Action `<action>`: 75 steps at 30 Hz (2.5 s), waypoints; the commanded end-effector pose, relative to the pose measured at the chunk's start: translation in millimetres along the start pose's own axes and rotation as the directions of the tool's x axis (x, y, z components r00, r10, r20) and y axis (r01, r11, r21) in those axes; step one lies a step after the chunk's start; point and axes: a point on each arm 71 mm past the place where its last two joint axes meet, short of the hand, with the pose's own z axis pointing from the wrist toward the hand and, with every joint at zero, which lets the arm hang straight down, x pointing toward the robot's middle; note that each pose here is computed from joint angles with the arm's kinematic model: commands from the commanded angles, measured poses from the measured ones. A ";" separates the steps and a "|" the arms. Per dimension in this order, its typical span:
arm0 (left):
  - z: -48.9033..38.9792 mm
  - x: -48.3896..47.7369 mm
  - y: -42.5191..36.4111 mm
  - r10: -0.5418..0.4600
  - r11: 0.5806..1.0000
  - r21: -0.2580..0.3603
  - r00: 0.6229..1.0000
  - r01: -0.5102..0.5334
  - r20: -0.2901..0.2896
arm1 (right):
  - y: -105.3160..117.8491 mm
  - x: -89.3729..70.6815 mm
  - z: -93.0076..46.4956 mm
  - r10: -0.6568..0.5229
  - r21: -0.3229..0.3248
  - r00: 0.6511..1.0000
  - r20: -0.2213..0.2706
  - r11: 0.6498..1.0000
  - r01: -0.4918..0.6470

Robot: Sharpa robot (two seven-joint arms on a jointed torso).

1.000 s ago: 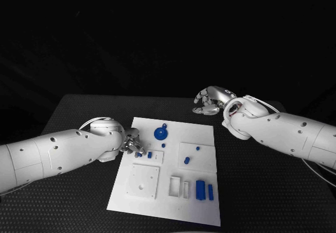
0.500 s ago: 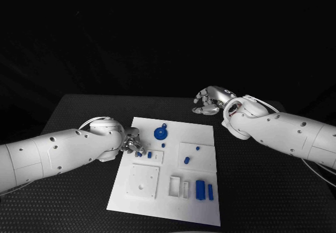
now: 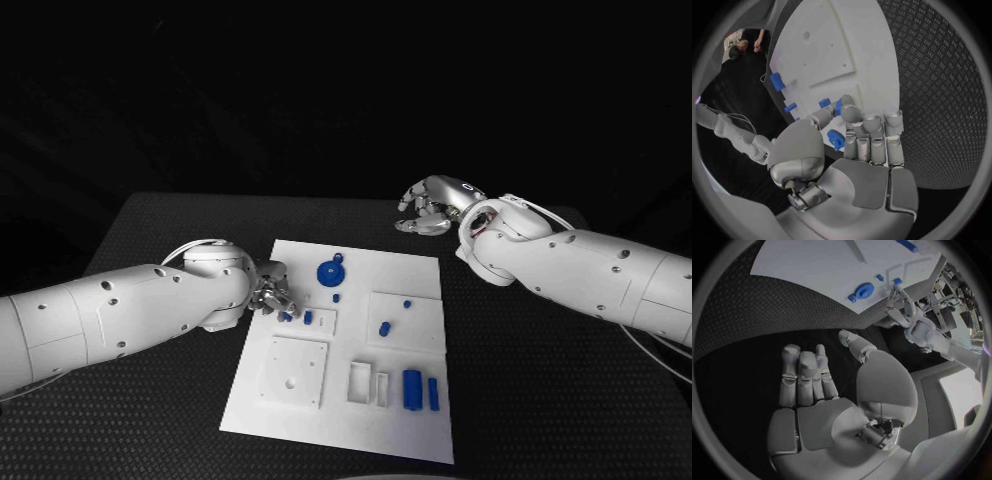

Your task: Assemble the parts on the task board

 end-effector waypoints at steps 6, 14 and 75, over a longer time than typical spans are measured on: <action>1.8 11.9 6.5 0.034 0.999 -0.033 0.998 -0.035 -0.048 | 0.4 0.8 0.0 -0.007 -0.005 1.000 -0.010 1.000 0.006; 2.2 11.3 8.2 0.038 0.999 -0.031 0.998 -0.039 -0.046 | 0.2 0.8 0.1 -0.007 -0.005 1.000 -0.009 1.000 0.007; 3.9 10.3 7.4 0.024 0.999 -0.043 0.999 -0.026 -0.044 | -0.6 0.6 -0.4 -0.008 -0.003 1.000 -0.010 1.000 0.008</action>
